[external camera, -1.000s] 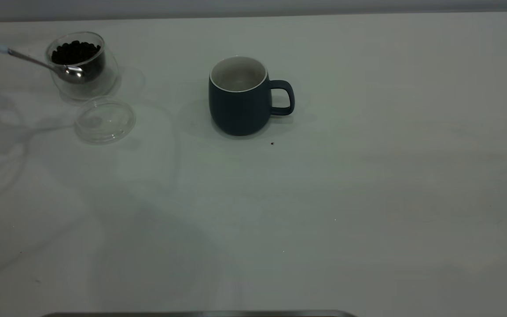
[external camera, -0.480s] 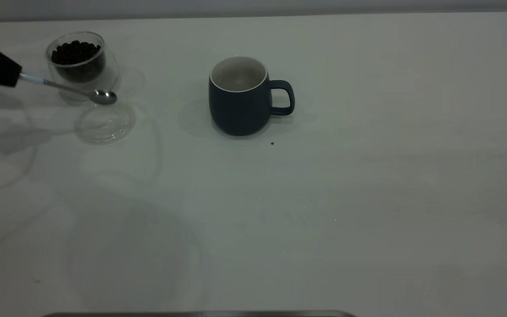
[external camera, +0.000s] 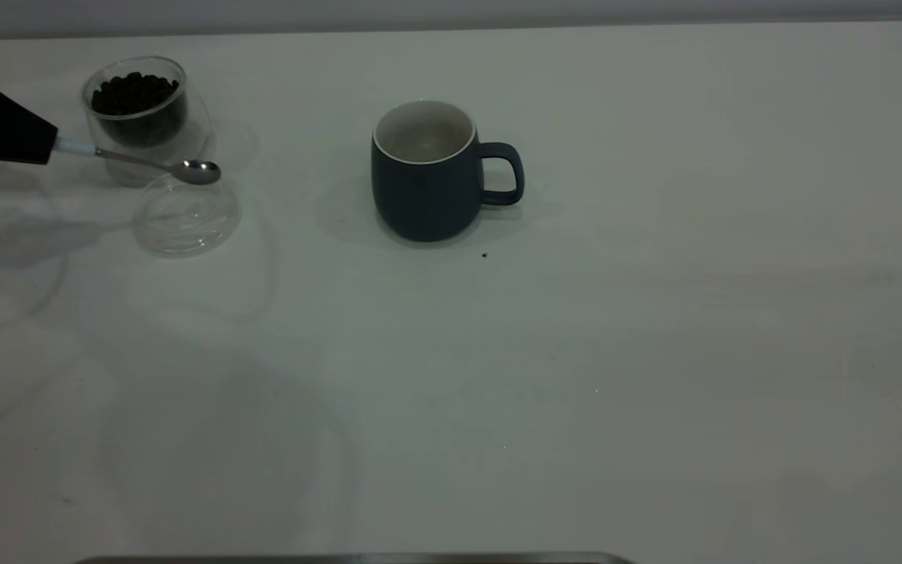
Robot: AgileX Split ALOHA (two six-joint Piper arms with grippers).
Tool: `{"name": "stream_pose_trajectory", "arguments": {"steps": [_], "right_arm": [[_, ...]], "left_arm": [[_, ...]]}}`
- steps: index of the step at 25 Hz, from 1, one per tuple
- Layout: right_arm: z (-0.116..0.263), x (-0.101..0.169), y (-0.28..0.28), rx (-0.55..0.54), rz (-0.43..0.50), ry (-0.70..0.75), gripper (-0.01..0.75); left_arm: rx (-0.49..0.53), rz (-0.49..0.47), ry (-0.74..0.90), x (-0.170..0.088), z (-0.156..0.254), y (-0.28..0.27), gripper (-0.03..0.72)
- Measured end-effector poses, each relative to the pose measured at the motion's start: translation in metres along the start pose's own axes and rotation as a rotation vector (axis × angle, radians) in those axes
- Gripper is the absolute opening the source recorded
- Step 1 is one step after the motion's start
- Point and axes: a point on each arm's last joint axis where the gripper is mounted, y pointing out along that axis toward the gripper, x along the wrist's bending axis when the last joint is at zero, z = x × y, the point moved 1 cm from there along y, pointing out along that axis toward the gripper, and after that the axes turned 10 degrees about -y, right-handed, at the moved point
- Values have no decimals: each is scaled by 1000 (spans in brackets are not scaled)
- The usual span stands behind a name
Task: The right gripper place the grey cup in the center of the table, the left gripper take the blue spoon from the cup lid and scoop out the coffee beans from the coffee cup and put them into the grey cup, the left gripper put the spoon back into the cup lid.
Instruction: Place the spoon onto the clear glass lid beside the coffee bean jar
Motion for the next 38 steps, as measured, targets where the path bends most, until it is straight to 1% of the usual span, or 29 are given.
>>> {"name": "stream_pose_trajectory", "arguments": {"steps": [4, 9, 15, 24, 30, 33, 38], "right_arm": [[0, 0, 0, 0, 0, 0, 358], [0, 0, 0, 0, 0, 0, 358], [0, 0, 0, 0, 0, 0, 358], [0, 0, 0, 0, 0, 0, 358], [0, 0, 0, 0, 0, 0, 358], [0, 0, 0, 0, 0, 0, 358], [0, 0, 0, 0, 0, 0, 358]], "left_arm": [[-13, -9, -7, 4, 0, -4, 134], [28, -40, 7, 8, 5, -4, 134], [48, -33, -16, 18, 10, 5, 134], [17, -20, -61, 29, 12, 15, 134], [17, -17, -65, 30, 13, 16, 134], [-1, -7, -79, 31, 12, 18, 134], [-21, 1, -93, 33, 11, 20, 168]]}}
